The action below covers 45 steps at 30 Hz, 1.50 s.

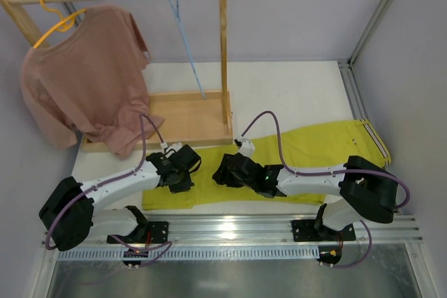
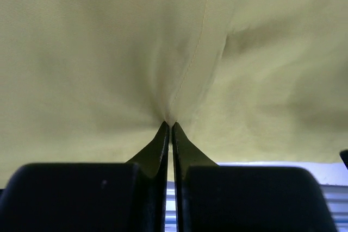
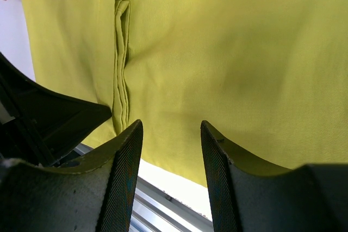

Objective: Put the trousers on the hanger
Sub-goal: Fold the trousers

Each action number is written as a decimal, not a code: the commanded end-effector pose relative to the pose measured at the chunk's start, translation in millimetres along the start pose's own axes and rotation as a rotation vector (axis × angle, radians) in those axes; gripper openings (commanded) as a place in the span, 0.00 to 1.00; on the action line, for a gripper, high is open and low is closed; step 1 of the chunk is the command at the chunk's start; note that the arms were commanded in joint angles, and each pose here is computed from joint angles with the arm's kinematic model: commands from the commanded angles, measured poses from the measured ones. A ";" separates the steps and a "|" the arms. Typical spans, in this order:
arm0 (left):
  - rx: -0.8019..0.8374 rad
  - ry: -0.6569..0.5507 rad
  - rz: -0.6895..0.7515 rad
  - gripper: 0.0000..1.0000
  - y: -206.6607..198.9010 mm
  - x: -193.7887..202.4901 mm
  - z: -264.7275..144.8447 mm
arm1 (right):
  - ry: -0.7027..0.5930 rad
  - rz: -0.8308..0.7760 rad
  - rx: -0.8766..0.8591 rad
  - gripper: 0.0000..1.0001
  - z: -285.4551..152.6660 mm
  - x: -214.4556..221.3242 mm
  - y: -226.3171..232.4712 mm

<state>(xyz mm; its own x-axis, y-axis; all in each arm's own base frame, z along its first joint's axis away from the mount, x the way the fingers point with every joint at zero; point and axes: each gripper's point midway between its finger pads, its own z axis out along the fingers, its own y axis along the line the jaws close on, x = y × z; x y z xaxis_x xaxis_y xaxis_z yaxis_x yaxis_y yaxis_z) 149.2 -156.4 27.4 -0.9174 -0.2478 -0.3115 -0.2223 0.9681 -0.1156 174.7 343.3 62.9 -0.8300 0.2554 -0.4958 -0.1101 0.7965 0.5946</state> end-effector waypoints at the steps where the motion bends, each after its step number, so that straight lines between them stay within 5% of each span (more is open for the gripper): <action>1: 0.082 0.029 -0.005 0.01 -11.8 4.1 -18.6 | -0.043 -0.003 -0.040 0.50 1.3 -12.7 16.9; 10: 0.095 0.080 -0.023 0.02 -7.5 18.5 -15.8 | -0.002 0.013 -0.113 0.52 8.3 -8.4 42.2; 14: 0.071 0.082 -0.026 0.37 -5.7 17.4 -17.6 | 0.007 0.055 -0.153 0.57 10.4 -9.9 58.9; 22: 0.021 -0.110 -0.072 0.60 3.5 -38.7 -66.8 | 0.056 0.112 -0.179 0.62 34.9 2.3 76.0; 33: 0.050 -0.248 -0.319 0.63 63.0 -121.1 -94.5 | 0.103 0.057 -0.124 0.61 64.9 37.0 76.5; 45: 0.115 -0.200 -0.378 0.63 69.1 -137.3 -81.0 | 0.125 0.019 -0.083 0.54 90.6 56.3 75.0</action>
<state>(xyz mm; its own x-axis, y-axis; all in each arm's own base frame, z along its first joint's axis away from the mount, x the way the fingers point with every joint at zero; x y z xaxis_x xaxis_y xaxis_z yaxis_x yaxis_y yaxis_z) 222.3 -46.7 129.6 -0.6851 -0.6191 -0.3839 -0.5375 0.7853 -0.3072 168.3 464.8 35.3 -0.9010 0.2054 -0.3822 -0.1296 0.7133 0.6887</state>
